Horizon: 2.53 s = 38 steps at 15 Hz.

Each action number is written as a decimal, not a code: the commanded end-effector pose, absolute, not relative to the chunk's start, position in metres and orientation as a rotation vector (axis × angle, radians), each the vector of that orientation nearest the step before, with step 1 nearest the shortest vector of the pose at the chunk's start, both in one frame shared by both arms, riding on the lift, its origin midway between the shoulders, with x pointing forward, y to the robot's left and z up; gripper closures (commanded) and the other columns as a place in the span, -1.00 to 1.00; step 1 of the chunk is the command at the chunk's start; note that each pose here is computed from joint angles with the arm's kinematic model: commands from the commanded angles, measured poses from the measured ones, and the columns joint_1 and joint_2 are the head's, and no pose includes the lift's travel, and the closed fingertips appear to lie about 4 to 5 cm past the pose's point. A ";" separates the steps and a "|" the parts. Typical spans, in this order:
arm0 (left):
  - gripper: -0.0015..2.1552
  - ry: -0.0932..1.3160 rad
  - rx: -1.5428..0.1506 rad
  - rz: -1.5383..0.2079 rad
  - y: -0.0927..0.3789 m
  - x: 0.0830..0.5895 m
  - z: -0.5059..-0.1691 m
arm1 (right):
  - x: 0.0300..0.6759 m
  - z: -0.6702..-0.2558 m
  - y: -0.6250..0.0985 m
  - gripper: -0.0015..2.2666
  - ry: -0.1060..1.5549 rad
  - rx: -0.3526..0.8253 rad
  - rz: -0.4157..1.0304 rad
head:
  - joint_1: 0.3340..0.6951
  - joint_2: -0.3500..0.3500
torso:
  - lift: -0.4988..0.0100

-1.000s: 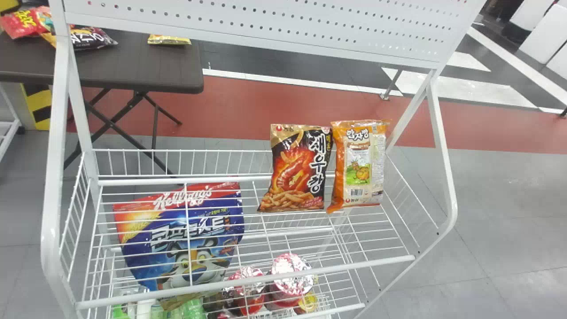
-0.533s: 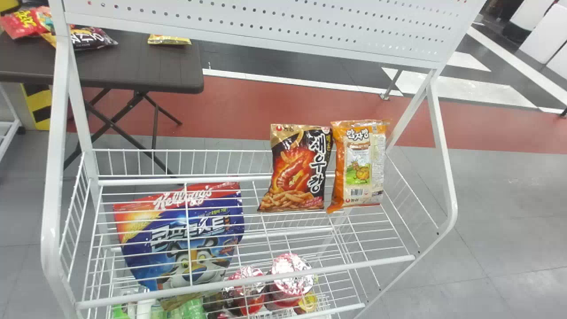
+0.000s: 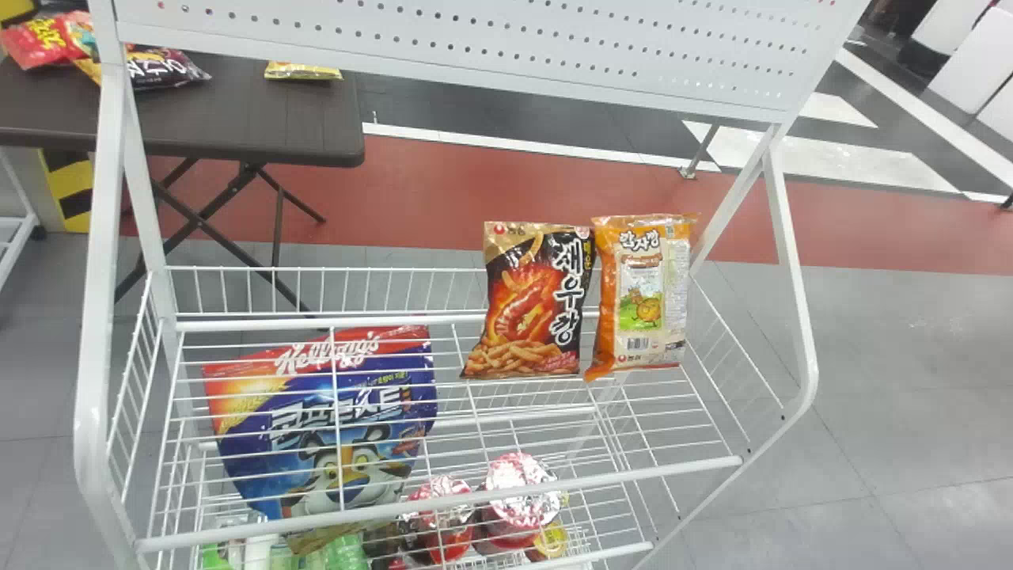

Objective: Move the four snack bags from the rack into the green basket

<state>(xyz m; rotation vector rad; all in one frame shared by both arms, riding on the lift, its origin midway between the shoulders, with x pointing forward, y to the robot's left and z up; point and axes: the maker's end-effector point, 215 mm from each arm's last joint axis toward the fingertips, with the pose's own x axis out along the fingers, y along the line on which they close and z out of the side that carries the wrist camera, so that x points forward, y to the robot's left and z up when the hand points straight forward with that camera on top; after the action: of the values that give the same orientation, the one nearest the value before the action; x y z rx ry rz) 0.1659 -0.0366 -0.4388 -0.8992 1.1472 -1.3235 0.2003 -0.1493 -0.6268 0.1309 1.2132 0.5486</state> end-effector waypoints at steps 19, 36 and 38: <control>0.40 1.172 -0.887 -1.330 -0.045 0.162 -0.441 | 0.429 -0.360 -0.264 -0.93 0.234 0.114 0.257 | 1.00 -1.00 | 0.96; 0.40 1.166 -0.898 -1.309 -0.036 0.171 -0.443 | 0.557 -0.383 -0.234 0.96 0.173 -0.035 0.237 | 1.00 -1.00 | 0.96; 0.40 1.166 -0.898 -1.309 -0.036 0.171 -0.443 | 0.544 -0.380 -0.234 0.96 0.179 -0.012 0.230 | 1.00 -1.00 | 0.96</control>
<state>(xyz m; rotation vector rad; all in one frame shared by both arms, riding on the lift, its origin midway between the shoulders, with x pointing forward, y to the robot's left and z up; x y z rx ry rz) 0.1711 -0.0359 -0.4432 -0.8975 1.1662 -1.3096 0.5533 -0.2335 -0.3821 -0.0313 0.1732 0.2366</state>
